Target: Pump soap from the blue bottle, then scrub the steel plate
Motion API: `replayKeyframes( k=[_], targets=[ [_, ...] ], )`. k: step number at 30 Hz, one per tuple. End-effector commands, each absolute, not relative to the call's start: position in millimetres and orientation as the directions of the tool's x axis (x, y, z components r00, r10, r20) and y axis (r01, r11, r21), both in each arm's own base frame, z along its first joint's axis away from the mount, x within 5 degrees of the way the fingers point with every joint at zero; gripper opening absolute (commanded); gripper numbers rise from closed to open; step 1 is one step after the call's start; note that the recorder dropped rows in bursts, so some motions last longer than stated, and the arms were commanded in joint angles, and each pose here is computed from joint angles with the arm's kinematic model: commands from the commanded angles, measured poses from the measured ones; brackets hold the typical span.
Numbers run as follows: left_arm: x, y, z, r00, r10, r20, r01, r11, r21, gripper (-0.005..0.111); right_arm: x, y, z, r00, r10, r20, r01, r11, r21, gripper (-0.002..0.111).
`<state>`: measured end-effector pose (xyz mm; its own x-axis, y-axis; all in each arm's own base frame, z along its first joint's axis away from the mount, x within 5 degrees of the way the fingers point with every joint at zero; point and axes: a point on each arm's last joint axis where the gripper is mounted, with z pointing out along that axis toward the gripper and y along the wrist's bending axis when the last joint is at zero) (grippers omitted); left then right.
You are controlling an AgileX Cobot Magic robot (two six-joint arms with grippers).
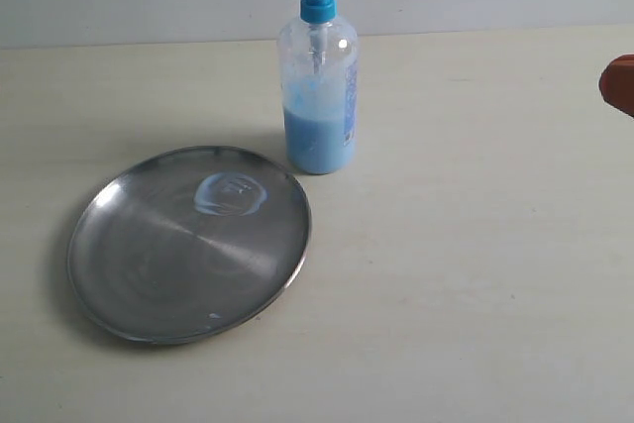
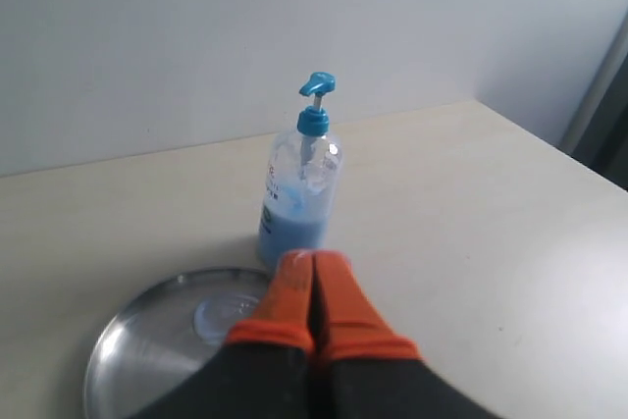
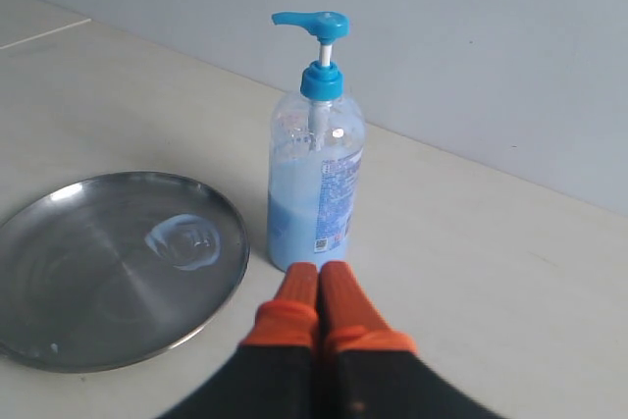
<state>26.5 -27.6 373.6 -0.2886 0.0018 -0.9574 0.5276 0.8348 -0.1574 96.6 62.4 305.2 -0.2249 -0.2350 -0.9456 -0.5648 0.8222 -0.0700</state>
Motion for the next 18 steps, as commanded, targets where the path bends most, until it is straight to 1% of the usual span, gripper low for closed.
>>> replayKeyframes(
  k=[1,5,11,13,15,17,18],
  targets=[
    [26,-27,357,-0.309,0.016,-0.951,0.530,0.833,-0.158,0.000,96,62,305,-0.220,-0.233,-0.947,-0.564,0.823,-0.071,0.000],
    [23,-26,345,-0.318,0.021,-0.948,0.529,0.834,-0.159,0.000,96,62,305,-0.220,-0.233,-0.947,-0.564,0.823,-0.071,0.000],
    [16,-22,339,-0.288,0.021,-0.957,0.525,0.839,-0.139,0.000,96,62,305,-0.218,-0.236,-0.947,-0.564,0.823,-0.075,0.000],
    [15,-20,332,-0.275,0.018,-0.961,0.522,0.843,-0.133,0.000,96,62,305,-0.218,-0.236,-0.947,-0.564,0.823,-0.075,0.000],
    [16,-19,326,-0.214,-0.016,-0.977,0.513,0.849,-0.126,0.000,96,62,305,-0.218,-0.236,-0.947,-0.564,0.823,-0.075,0.000],
    [21,-18,324,-0.064,-0.115,-0.991,0.505,0.853,-0.132,0.000,96,62,305,-0.218,-0.236,-0.947,-0.564,0.823,-0.075,0.000],
    [22,-18,323,-0.021,-0.141,-0.990,0.503,0.854,-0.133,0.000,96,62,305,-0.218,-0.236,-0.947,-0.564,0.823,-0.075,0.000]
  ],
)
